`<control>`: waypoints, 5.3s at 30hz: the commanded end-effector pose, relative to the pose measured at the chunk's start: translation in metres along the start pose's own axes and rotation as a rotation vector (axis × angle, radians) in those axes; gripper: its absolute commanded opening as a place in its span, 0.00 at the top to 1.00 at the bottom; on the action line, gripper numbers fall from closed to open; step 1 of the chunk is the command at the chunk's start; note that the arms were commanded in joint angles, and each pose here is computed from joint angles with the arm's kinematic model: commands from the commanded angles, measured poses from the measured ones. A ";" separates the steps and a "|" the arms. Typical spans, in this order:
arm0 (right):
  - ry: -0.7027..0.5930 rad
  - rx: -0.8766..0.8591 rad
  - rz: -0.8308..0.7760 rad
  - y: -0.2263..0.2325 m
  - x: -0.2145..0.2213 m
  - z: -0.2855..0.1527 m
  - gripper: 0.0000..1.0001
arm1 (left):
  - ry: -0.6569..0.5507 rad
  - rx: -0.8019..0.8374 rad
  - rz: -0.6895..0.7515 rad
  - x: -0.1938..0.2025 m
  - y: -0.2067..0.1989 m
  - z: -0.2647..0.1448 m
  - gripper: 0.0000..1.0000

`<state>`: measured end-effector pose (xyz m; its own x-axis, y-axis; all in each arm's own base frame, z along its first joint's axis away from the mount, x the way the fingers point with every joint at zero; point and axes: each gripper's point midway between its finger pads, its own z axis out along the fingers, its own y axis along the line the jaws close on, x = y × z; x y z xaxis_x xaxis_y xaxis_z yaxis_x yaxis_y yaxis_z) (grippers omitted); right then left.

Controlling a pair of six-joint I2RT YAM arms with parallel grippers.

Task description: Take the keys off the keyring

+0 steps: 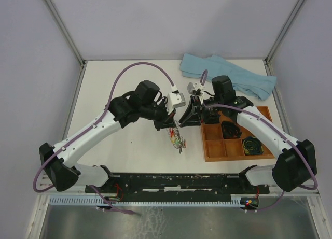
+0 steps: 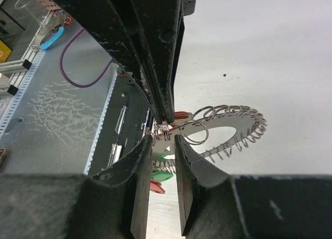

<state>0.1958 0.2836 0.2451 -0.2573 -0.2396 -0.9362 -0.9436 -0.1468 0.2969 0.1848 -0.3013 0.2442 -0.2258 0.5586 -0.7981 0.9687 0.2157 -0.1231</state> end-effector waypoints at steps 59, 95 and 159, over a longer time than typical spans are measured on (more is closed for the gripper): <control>0.010 -0.134 -0.104 0.030 -0.003 -0.001 0.99 | -1.007 -0.097 0.012 0.012 -0.030 -0.055 0.39; 0.011 -0.149 -0.110 0.032 0.002 -0.002 0.99 | -0.810 -0.168 0.333 0.004 -0.027 0.007 0.69; 0.013 -0.069 -0.027 0.010 0.003 0.000 0.99 | -0.885 -0.266 0.184 0.016 -0.019 -0.025 0.56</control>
<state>0.1889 0.2811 0.2232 -0.3066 -0.2956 -0.9048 -0.9203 -0.1508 0.3611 0.1606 -0.2882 0.2163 0.1680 -0.0575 -0.9841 0.9191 0.3700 0.1352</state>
